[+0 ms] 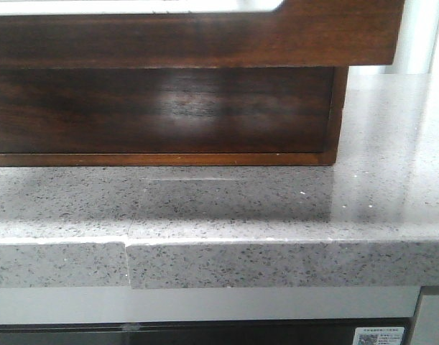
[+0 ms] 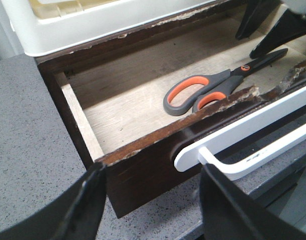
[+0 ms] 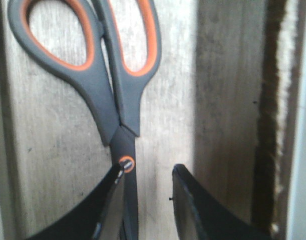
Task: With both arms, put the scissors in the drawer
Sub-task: 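Open the right gripper to drop the scissors into the drawer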
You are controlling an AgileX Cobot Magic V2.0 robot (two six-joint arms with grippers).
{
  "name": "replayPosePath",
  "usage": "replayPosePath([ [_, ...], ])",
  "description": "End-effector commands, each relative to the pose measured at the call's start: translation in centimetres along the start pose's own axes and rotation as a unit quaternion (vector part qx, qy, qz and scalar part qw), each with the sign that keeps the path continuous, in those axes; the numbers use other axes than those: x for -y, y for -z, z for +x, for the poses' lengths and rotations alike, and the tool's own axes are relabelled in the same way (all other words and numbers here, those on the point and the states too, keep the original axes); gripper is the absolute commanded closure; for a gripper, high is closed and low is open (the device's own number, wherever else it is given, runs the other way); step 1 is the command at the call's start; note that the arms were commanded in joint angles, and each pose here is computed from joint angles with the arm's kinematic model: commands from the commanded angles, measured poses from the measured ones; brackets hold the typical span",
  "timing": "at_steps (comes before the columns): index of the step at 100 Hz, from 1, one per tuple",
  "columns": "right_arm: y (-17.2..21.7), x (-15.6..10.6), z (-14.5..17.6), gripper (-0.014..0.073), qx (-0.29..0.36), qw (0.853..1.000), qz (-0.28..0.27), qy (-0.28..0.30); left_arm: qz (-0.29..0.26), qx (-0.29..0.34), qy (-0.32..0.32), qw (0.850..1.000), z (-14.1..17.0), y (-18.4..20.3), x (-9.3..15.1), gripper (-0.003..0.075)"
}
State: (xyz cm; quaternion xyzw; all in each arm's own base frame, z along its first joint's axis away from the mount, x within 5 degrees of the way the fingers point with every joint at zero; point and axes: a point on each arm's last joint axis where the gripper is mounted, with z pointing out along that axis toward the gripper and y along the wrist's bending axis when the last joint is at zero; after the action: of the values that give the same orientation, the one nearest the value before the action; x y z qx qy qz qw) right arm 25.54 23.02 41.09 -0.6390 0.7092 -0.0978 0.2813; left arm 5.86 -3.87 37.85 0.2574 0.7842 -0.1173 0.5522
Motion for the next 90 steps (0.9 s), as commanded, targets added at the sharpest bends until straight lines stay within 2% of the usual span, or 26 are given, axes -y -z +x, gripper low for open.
replayPosePath([
  [1,4.7,0.6,1.2,0.0375,0.021,0.999,0.037,-0.030,-0.005,0.047,0.007,0.999,-1.6,0.3,-0.2,0.0332],
  [25,10.9,-0.3,3.0,0.0375,0.110,0.989,0.042,-0.092,-0.005,0.047,0.007,0.999,-1.6,0.3,-0.2,0.0332],
  [38,13.6,-0.4,5.3,0.0375,0.127,0.978,0.062,-0.154,-0.005,0.047,0.007,0.999,-1.6,0.3,-0.2,0.0332],
  [50,13.9,-0.6,8.2,0.0375,0.132,0.961,0.059,-0.236,-0.005,0.047,0.007,0.999,-1.6,0.3,-0.2,0.0332],
  [62,13.0,-1.3,11.5,0.0375,0.155,0.934,0.063,-0.314,-0.005,0.047,0.007,0.999,-1.6,0.3,-0.2,0.0332],
  [75,12.1,-2.6,15.3,0.0375,0.177,0.892,0.093,-0.406,-0.005,0.047,0.007,0.999,-1.6,0.3,-0.2,0.0332],
  [86,10.6,-4.8,18.1,0.0375,0.183,0.854,0.109,-0.476,-0.005,0.047,0.007,0.999,-1.6,0.3,-0.2,0.0332],
  [90,10.2,-5.6,18.7,0.0375,0.183,0.844,0.113,-0.491,-0.005,0.047,0.007,0.999,-1.6,0.3,-0.2,0.0332],
])
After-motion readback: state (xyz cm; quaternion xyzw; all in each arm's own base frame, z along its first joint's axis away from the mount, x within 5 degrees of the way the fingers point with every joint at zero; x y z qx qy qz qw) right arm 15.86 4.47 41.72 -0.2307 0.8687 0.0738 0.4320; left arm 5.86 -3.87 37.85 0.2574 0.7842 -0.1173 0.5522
